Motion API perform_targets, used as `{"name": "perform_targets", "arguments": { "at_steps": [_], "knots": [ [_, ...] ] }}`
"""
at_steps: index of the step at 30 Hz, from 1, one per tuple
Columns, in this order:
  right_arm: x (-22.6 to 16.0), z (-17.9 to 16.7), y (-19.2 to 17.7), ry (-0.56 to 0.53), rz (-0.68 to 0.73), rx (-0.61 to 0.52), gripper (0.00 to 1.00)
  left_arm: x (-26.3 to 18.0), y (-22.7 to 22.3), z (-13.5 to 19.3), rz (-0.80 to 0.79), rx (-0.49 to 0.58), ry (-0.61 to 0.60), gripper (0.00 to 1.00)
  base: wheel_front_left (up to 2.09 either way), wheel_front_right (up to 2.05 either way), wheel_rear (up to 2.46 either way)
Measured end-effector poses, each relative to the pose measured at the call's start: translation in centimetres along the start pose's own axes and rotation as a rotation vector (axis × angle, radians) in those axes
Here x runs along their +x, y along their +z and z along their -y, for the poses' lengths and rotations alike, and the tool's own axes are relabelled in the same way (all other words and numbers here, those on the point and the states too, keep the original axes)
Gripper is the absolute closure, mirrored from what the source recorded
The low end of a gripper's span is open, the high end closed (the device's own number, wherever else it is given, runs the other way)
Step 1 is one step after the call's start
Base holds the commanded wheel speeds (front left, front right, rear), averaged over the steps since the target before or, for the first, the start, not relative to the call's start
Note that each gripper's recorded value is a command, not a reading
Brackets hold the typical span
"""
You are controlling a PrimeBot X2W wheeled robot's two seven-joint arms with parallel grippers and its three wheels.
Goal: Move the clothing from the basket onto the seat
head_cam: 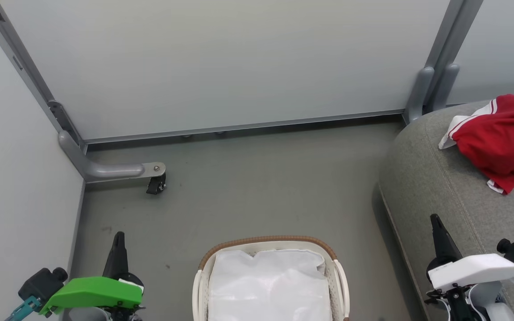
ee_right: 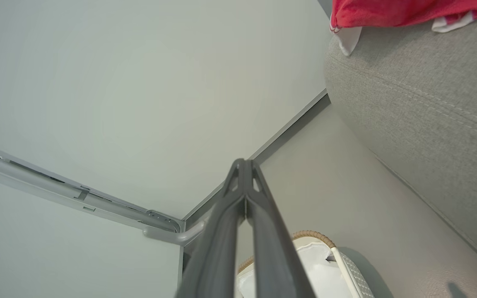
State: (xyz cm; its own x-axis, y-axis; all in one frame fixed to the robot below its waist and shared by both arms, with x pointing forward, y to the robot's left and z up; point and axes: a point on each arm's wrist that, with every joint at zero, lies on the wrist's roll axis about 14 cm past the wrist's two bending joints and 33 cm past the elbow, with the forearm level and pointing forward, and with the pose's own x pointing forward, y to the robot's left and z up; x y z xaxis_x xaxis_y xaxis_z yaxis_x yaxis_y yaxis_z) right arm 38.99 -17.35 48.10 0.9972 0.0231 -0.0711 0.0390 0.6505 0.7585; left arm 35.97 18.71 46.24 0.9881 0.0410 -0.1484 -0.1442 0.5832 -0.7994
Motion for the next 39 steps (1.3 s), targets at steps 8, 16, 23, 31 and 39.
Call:
{"name": "perform_targets", "arguments": {
  "at_steps": [8, 16, 23, 31, 39],
  "knots": [
    [-0.1, 0.2, 0.3, -0.008, 0.003, 0.097, 1.0, 0.2, 0.4, 0.1, 0.001, -0.087, -0.003, 1.0, 0.0, 0.0, 0.0],
    [0.0, 0.2, 0.7, -0.008, 0.007, 0.183, 1.0, 0.5, 0.8, 0.4, 0.002, -0.165, -0.016, 1.0, 0.0, 0.0, 0.0],
    [0.0, 0.1, 1.1, -0.003, 0.012, 0.256, 1.0, 0.7, 1.1, 0.6, 0.002, -0.229, -0.023, 1.0, 0.0, 0.0, 0.0],
    [0.0, 0.1, 1.4, 0.0, 0.015, 0.335, 1.0, 1.0, 1.5, 0.9, 0.004, -0.301, -0.04, 1.0, 0.0, 0.0, 0.0],
    [-0.1, 0.1, 1.7, 0.004, 0.018, 0.408, 1.0, 1.2, 1.8, 1.2, 0.003, -0.364, -0.054, 1.0, 0.0, 0.0, 0.0]
  ]
}}
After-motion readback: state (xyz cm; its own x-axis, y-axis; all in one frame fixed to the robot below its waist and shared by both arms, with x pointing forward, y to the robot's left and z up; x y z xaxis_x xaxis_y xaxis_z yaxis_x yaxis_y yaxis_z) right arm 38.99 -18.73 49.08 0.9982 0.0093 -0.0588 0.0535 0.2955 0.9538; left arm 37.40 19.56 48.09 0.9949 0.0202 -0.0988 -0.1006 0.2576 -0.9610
